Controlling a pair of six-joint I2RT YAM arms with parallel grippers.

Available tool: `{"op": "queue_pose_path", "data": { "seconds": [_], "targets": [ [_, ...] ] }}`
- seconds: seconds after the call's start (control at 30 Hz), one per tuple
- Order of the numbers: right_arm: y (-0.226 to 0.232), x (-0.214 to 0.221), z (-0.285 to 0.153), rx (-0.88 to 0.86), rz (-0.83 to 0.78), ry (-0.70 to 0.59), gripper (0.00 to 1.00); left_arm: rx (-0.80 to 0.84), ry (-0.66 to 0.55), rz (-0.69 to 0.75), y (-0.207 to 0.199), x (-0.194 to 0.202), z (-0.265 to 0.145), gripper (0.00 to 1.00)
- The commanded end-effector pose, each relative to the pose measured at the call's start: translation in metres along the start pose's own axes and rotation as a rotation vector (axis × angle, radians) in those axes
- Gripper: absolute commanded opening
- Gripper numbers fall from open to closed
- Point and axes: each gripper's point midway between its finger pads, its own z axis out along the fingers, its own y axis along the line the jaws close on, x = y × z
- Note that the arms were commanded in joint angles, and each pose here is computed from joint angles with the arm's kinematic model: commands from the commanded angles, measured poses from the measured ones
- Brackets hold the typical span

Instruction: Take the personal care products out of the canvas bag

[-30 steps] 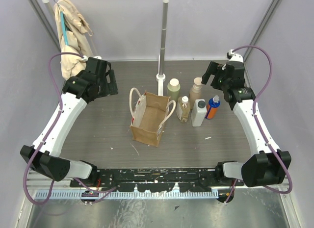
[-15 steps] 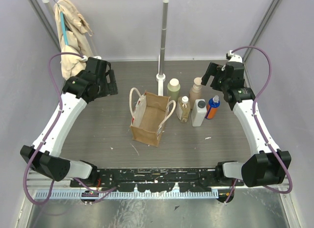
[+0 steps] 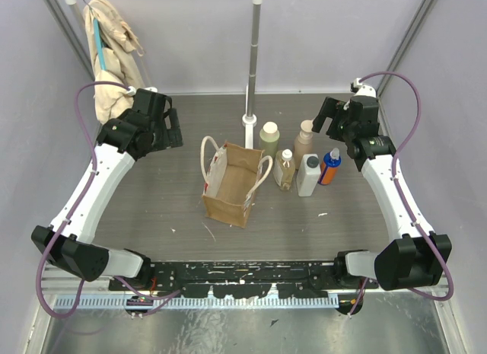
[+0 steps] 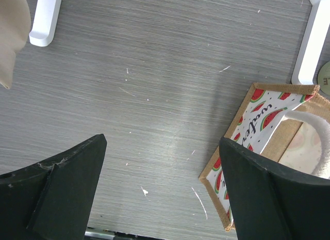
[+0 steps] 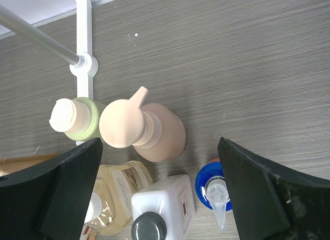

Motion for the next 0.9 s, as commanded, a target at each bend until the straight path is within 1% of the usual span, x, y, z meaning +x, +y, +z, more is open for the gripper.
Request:
{"op": "queue_pose_path", "data": {
  "seconds": [0.0, 0.3, 0.33, 0.47, 0.63, 0.87],
  "targets": [
    [0.005, -0.012, -0.002, -0.020, 0.001, -0.039, 1.00, 0.000, 0.000, 0.000, 0.000, 0.000, 0.000, 0.98],
    [0.005, -0.012, -0.002, -0.020, 0.001, -0.039, 1.00, 0.000, 0.000, 0.000, 0.000, 0.000, 0.000, 0.98],
    [0.000, 0.000, 0.000, 0.000, 0.000, 0.000, 1.00, 0.000, 0.000, 0.000, 0.000, 0.000, 0.000, 0.98],
    [0.011, -0.001, 0.000, -0.038, -0.015, 0.002, 1.00, 0.004, 0.001, -0.003, 0.000, 0.000, 0.000, 0.98],
    [0.036, 0.005, 0.002, -0.097, -0.065, 0.030, 1.00, 0.012, 0.005, -0.008, -0.001, 0.001, 0.001, 0.98],
    [0.086, 0.020, 0.003, -0.219, -0.160, 0.060, 1.00, 0.030, 0.012, -0.017, -0.002, 0.003, 0.000, 0.98]
  ]
}}
